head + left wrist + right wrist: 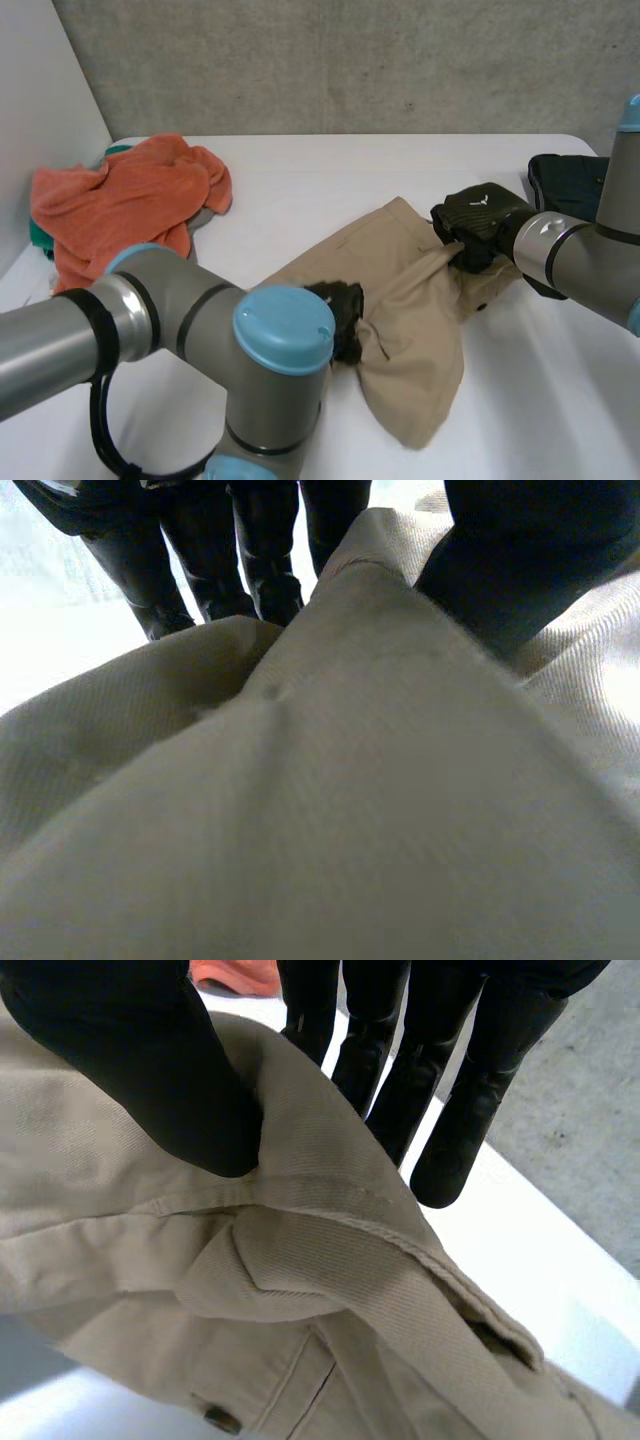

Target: Fold the laundry.

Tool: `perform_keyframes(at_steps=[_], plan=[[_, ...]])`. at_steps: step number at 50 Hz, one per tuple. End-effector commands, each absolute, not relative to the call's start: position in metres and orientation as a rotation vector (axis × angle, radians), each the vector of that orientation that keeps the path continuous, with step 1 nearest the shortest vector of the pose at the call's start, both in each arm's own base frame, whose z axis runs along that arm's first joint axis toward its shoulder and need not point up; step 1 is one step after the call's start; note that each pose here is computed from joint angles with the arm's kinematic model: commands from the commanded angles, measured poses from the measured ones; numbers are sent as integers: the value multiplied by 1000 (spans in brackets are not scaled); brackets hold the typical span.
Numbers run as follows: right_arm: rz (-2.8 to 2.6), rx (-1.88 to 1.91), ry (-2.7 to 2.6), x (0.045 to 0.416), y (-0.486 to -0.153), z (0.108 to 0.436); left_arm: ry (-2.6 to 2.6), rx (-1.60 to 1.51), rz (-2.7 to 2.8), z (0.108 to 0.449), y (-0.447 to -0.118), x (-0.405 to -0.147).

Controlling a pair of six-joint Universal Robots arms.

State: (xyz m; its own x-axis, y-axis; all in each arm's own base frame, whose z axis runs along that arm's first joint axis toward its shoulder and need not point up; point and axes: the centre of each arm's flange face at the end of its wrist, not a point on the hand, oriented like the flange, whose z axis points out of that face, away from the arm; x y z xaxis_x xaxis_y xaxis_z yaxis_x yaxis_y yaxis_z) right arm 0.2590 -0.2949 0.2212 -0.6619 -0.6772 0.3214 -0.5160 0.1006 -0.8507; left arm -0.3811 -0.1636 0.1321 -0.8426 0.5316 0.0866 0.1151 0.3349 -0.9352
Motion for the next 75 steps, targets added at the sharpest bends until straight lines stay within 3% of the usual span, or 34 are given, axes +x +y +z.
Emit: perform_keyframes(at_steps=[1, 3, 9, 13, 16, 24, 31, 35, 41, 45, 51, 55, 60, 66, 75], plan=[[-1801, -1171, 2116, 267, -322, 232, -2147, -538, 1888, 181, -250, -358], [-1979, -1086, 2004, 274, -339, 253, -2037, -490, 2077, 214, -285, -350], [-2475, -734, 1574, 280, -367, 328, -1459, -429, 2453, 325, -331, -356], [-2545, -674, 1468, 279, -361, 347, -1292, -449, 2517, 354, -345, -348], [-2450, -728, 1519, 291, -346, 331, -1318, -476, 2491, 346, -346, -348], [-2101, -952, 1726, 310, -300, 265, -1684, -603, 2276, 252, -341, -335], [-1800, -1096, 1943, 316, -280, 197, -1990, -679, 2076, 168, -340, -316], [-1719, -1183, 1976, 325, -271, 175, -2097, -720, 1986, 148, -336, -312], [-1721, -1189, 1969, 330, -270, 175, -2149, -759, 1934, 149, -327, -310], [-1722, -1183, 1980, 332, -268, 173, -2105, -744, 1979, 190, -309, -303], [-1727, -1106, 2013, 331, -272, 175, -2094, -748, 1975, 214, -268, -285], [-1722, -1060, 2022, 331, -274, 177, -2137, -788, 1892, 205, -231, -272], [-1713, -1018, 2020, 331, -273, 181, -2249, -858, 1719, 169, -195, -263], [-1718, -1012, 2012, 330, -271, 185, -2307, -895, 1623, 141, -198, -270], [-1716, -1014, 2010, 329, -267, 189, -2270, -860, 1700, 141, -239, -288]])
